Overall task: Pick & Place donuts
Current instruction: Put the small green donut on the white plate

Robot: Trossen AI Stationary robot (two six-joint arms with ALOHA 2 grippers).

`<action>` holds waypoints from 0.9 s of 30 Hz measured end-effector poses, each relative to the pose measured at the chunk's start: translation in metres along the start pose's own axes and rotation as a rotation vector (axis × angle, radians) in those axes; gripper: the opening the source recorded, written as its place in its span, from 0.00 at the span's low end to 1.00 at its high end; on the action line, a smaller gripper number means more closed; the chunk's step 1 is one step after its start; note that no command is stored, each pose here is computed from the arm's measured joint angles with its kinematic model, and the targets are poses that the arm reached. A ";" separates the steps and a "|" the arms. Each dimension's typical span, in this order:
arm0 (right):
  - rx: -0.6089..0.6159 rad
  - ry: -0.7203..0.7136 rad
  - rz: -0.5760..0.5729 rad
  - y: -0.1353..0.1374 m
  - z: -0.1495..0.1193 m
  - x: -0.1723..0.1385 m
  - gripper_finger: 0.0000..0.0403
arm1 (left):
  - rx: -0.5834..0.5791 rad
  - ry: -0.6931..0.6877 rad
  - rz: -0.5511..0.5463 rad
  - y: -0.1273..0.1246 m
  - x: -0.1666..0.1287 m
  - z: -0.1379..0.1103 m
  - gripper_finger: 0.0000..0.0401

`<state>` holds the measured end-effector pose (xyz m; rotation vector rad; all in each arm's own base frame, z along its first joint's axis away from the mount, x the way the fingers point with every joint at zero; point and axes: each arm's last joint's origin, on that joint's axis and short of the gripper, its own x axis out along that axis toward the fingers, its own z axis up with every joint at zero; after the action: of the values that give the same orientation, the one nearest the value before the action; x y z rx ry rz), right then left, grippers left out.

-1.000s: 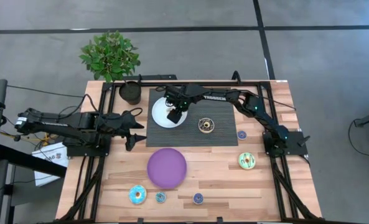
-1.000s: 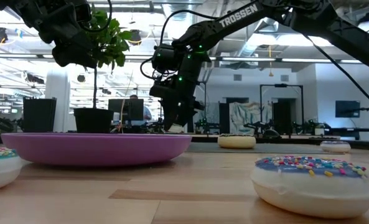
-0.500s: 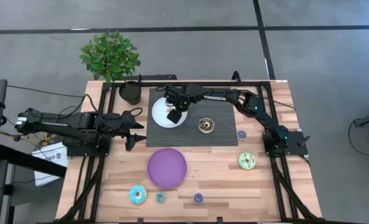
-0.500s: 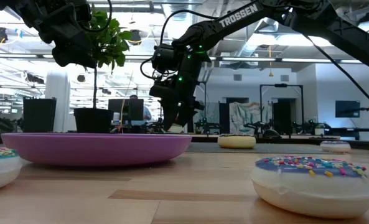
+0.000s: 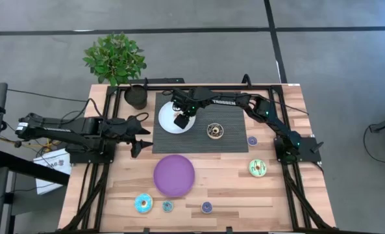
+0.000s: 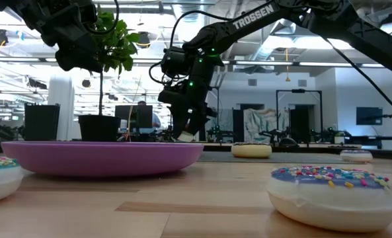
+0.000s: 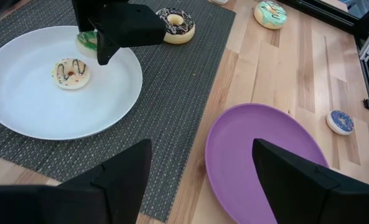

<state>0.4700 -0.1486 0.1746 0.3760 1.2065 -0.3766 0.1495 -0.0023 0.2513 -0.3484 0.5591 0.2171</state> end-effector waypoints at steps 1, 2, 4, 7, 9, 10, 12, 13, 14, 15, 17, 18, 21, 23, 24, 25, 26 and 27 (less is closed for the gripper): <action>0.000 0.000 0.000 0.000 0.000 0.000 0.60 | 0.000 0.000 0.000 0.000 0.000 0.000 0.68; 0.000 0.001 0.000 0.000 0.000 0.000 0.60 | 0.000 0.000 0.000 0.000 0.000 0.000 0.68; 0.000 0.002 0.000 0.000 0.000 0.000 0.60 | 0.000 0.000 0.000 0.000 0.000 0.000 0.68; -0.001 0.005 -0.001 0.000 -0.001 0.000 0.60 | 0.000 0.000 -0.001 0.000 0.000 0.000 0.68; -0.002 0.007 -0.004 0.001 -0.001 0.000 0.60 | -0.011 0.001 -0.001 0.000 0.000 0.000 0.68; -0.004 0.007 -0.008 0.002 -0.001 0.000 0.60 | -0.015 0.001 -0.002 0.000 0.000 0.000 0.68; -0.008 0.006 -0.020 0.003 -0.002 0.000 0.60 | -0.017 0.001 -0.002 0.000 0.000 0.000 0.68; -0.009 0.005 -0.023 0.003 -0.002 0.000 0.60 | -0.017 0.001 -0.003 0.000 0.000 0.000 0.68; -0.009 0.005 -0.022 0.003 -0.002 0.000 0.60 | -0.018 0.002 -0.005 0.000 0.000 0.000 0.68; -0.008 0.005 -0.022 0.003 -0.002 0.000 0.60 | -0.018 0.003 -0.006 0.000 0.000 0.000 0.68; -0.006 0.006 -0.020 0.002 -0.001 0.000 0.60 | -0.019 0.003 -0.006 0.000 0.000 0.000 0.68; -0.006 0.006 -0.020 0.002 -0.001 0.000 0.60 | -0.019 0.003 -0.006 0.000 0.000 0.000 0.68; -0.006 0.009 -0.020 0.002 -0.002 0.000 0.60 | -0.019 0.003 -0.006 0.000 0.000 0.000 0.68; -0.006 0.013 -0.019 0.002 -0.002 0.000 0.60 | -0.019 0.003 -0.006 0.000 0.000 0.000 0.68; -0.006 0.014 -0.019 0.002 -0.002 0.000 0.60 | -0.019 0.003 -0.007 0.000 0.000 0.000 0.68; -0.005 0.014 -0.020 0.002 -0.002 0.000 0.60 | -0.019 0.003 -0.006 0.000 0.000 0.000 0.68; -0.005 0.015 -0.020 0.002 -0.002 0.000 0.60 | -0.019 0.003 -0.007 0.000 0.000 0.000 0.68; -0.004 0.016 -0.020 0.002 -0.002 0.000 0.60 | -0.019 0.003 -0.007 0.000 0.000 0.000 0.68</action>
<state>0.4691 -0.1456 0.1740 0.3641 1.2277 -0.3887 0.1495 -0.0025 0.2513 -0.3690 0.5591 0.2156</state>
